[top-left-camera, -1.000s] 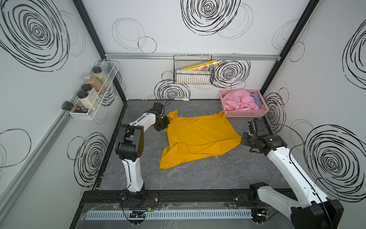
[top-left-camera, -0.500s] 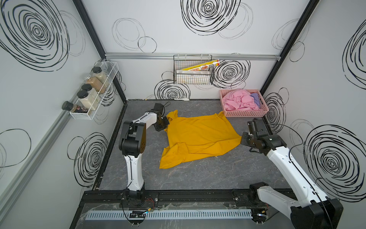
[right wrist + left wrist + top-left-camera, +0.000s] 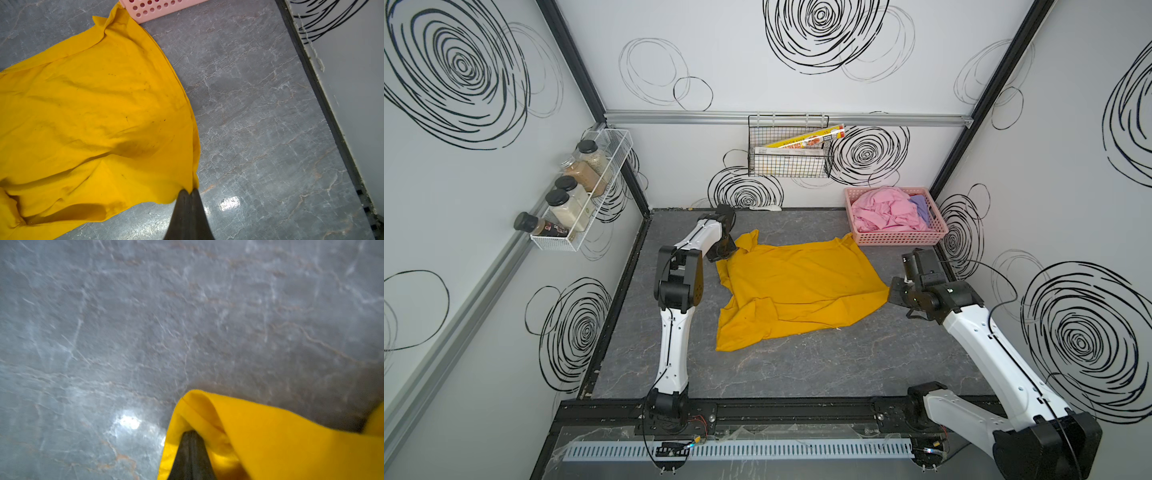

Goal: Fold and stack t-shirts
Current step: Smooth out the T-shirt at the center of the board.

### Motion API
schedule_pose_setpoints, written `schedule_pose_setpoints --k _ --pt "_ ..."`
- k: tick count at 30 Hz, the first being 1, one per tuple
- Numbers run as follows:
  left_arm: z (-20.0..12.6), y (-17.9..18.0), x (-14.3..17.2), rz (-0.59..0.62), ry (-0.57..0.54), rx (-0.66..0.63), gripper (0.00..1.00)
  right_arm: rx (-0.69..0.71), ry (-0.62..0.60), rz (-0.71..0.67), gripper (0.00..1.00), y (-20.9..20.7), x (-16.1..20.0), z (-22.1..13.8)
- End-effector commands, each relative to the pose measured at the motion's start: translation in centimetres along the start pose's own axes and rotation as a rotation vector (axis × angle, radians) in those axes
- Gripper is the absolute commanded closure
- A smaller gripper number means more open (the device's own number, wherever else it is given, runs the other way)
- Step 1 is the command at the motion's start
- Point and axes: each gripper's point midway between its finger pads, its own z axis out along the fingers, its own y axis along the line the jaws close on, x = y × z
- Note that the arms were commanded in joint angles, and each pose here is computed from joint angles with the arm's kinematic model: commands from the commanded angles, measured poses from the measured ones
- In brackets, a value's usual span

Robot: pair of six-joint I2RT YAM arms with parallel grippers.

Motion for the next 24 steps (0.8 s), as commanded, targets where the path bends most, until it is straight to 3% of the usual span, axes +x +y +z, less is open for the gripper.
schedule_pose_setpoints --k 1,8,14,17,20,24 --pt "2.3 2.5 -0.3 -0.009 0.038 -0.142 1.00 0.009 0.028 -0.014 1.00 -0.1 0.3 0.1" --pt "4.1 1.5 -4.1 -0.085 -0.007 -0.047 1.00 0.032 0.071 -0.040 1.00 0.0 0.2 0.5" --pt "1.6 1.4 -8.2 -0.156 -0.108 0.042 1.00 0.034 0.078 -0.054 1.00 0.1 0.2 0.7" --pt "-2.9 0.9 -11.3 -0.172 -0.217 0.130 0.99 0.019 0.079 -0.054 1.00 0.4 0.1 0.8" --pt "-9.6 0.6 -13.8 -0.189 -0.371 0.225 0.93 0.005 0.077 -0.053 1.00 0.6 0.2 0.9" --pt "-20.4 -0.5 -13.6 -0.137 -0.593 0.443 0.60 -0.020 0.068 -0.047 1.00 1.0 0.2 0.9"
